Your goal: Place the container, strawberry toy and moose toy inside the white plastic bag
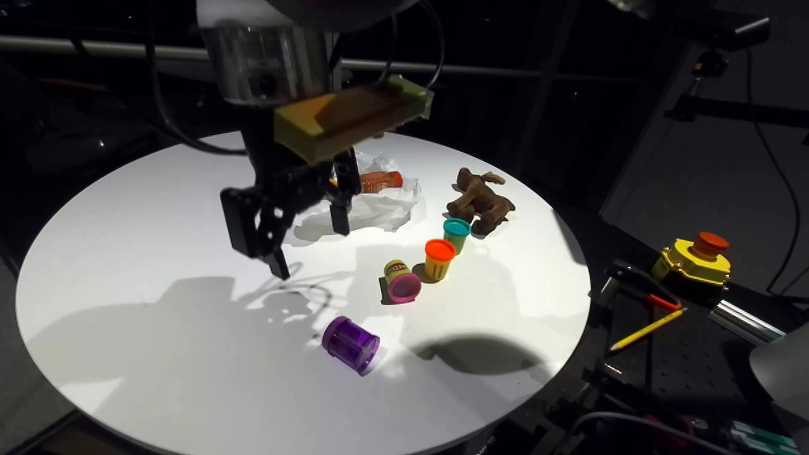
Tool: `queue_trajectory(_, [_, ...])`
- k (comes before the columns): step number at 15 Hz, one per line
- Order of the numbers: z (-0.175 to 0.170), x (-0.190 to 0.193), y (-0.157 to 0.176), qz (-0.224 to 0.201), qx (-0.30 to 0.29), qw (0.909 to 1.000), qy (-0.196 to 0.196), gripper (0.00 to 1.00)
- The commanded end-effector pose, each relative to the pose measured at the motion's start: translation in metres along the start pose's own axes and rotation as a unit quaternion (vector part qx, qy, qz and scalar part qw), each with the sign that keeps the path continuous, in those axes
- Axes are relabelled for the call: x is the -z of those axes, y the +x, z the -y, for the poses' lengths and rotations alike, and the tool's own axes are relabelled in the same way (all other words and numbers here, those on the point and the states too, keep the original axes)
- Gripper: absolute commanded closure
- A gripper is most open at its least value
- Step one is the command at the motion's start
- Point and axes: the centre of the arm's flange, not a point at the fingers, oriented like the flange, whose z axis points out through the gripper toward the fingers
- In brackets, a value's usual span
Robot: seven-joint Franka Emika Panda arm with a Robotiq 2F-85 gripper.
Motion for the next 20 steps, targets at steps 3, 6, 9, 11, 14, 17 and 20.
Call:
queue_trajectory(3, [0.008, -0.059, -0.044, 0.015, 0.064, 0.9978, -0.007, 0.00])
queue_trajectory(6, [0.005, -0.081, -0.052, 0.005, 0.095, 0.9954, 0.007, 0.00])
queue_trajectory(9, [0.002, -0.096, -0.054, -0.003, 0.114, 0.9933, 0.020, 0.00])
queue_trajectory(11, [-0.003, -0.104, -0.053, -0.003, 0.121, 0.9924, 0.021, 0.00])
queue_trajectory(14, [-0.010, -0.110, -0.052, -0.008, 0.132, 0.9909, 0.026, 0.32])
queue_trajectory(17, [-0.016, -0.106, -0.049, -0.018, 0.138, 0.9898, 0.033, 0.56])
queue_trajectory(20, [-0.027, -0.065, -0.041, -0.048, 0.132, 0.9899, 0.022, 0.77])
